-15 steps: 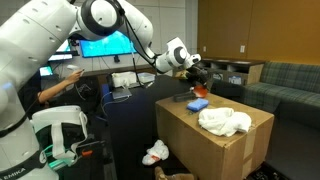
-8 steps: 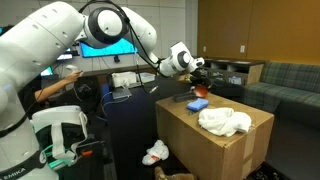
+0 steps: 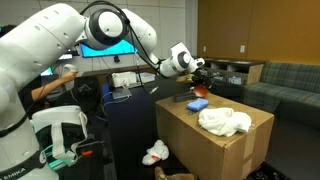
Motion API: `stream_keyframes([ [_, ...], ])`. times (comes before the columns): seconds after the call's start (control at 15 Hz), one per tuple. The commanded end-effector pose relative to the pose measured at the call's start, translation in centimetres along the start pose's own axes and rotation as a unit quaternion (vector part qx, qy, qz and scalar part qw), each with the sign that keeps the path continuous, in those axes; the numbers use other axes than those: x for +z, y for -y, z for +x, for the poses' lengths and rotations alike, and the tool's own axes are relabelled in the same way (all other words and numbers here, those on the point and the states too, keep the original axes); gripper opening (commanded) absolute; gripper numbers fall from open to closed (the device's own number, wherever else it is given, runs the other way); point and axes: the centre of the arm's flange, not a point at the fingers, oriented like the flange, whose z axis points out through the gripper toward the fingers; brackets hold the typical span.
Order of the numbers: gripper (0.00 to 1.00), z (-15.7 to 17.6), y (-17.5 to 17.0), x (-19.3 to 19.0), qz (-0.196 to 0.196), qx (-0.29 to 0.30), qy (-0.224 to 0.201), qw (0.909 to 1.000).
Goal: Replace the objects on the box with the objects on the table, that is the brown toy with the towel, plastic bag with the blue duster and orange object with the dark brown duster
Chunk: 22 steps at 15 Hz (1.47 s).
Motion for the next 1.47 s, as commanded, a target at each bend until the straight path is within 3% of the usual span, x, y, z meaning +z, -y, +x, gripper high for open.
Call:
stream_keyframes([
  [0.0,0.73,1.0,0.1,-0.3,-0.013,-0.019,-0.006,0.9997],
  [0.13,0.64,0.9,0.1,-0.2,-0.017,-0.024,-0.006,0.9996],
  [0.4,0.31,0.7,0.3,-0.6,-0.022,-0.032,-0.006,0.9992],
  [0.67,0.05,0.6,0.4,-1.3,-0.026,-0.037,-0.007,0.999],
  [1.0,0.04,1.0,0.8,-3.3,-0.032,-0.042,-0.022,0.9984],
  [1.4,0.04,2.1,2.7,-8.7,-0.024,-0.045,-0.052,0.9973],
])
